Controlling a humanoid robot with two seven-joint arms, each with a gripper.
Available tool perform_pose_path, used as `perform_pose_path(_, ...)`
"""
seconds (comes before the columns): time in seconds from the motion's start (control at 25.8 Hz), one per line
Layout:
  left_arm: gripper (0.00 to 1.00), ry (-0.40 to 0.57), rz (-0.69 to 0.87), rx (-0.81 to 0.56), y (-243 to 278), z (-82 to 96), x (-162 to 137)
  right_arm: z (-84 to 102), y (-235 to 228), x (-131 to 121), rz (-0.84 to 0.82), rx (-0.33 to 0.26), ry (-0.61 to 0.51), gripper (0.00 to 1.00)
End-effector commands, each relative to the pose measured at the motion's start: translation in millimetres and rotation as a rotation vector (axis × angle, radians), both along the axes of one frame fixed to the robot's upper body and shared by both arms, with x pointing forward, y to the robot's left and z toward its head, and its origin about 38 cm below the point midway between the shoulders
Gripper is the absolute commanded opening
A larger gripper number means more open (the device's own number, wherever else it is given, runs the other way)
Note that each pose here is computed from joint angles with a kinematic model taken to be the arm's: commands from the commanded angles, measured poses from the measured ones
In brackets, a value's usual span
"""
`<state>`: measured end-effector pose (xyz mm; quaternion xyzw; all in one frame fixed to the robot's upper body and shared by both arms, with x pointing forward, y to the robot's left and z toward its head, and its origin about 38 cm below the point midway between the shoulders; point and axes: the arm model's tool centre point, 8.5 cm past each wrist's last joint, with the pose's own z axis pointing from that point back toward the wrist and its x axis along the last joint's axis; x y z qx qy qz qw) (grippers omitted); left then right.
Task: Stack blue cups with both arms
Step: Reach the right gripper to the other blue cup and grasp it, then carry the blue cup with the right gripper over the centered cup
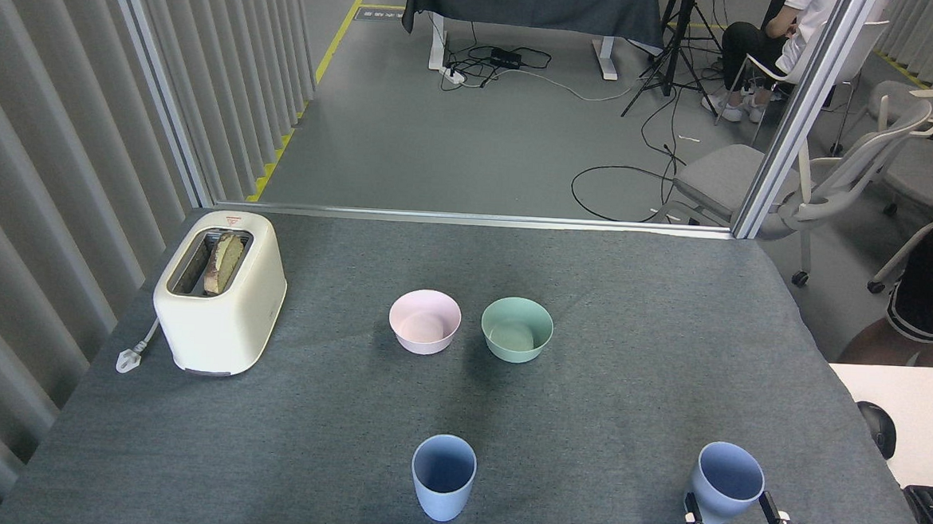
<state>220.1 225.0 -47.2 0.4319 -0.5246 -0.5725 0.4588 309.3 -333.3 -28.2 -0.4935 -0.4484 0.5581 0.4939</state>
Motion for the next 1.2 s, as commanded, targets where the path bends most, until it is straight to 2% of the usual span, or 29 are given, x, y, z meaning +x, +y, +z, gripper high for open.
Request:
perform_pose_path(0.0,1.00,-0.001,0.000,0.000,0.0,0.1,0.0,3.3,-0.5,11.9,-0.003,0.004,-0.011,1.00)
perform_pose_path(0.23,1.00,0.000,0.002,-0.001,0.3,-0.3,-0.2,6.7,-1.7,20.7,-0.005,0.005,-0.021,1.00)
perform_pose_path(0.46,1.00,0.000,0.002,-0.001,0.2,-0.3,-0.2,0.0,-0.6,26.9,-0.017,0.015,-0.003,0.99)
perform_pose_path(0.58,1.00,0.002,0.001,-0.001,-0.2,-0.9,-0.5,-0.2,-0.2,27.2,-0.018,0.017,-0.006,0.92)
perform_pose_path(0.81,1.00,0.005,0.001,-0.001,-0.1,-1.7,-1.3,2.3,0.2,28.4,-0.018,0.018,-0.020,0.71)
perform_pose_path(0.97,1.00,0.003,0.002,-0.001,0.0,-1.2,-1.1,14.7,8.8,34.8,-0.008,0.024,-0.058,0.69)
perform_pose_path(1.12,1.00,0.003,0.003,-0.002,-0.9,-1.2,-1.1,44.2,68.7,77.7,0.059,0.081,-0.134,0.69)
perform_pose_path(1.16,1.00,0.000,0.003,-0.003,-1.5,-0.4,-0.2,50.9,85.3,88.5,0.078,0.068,-0.127,0.69)
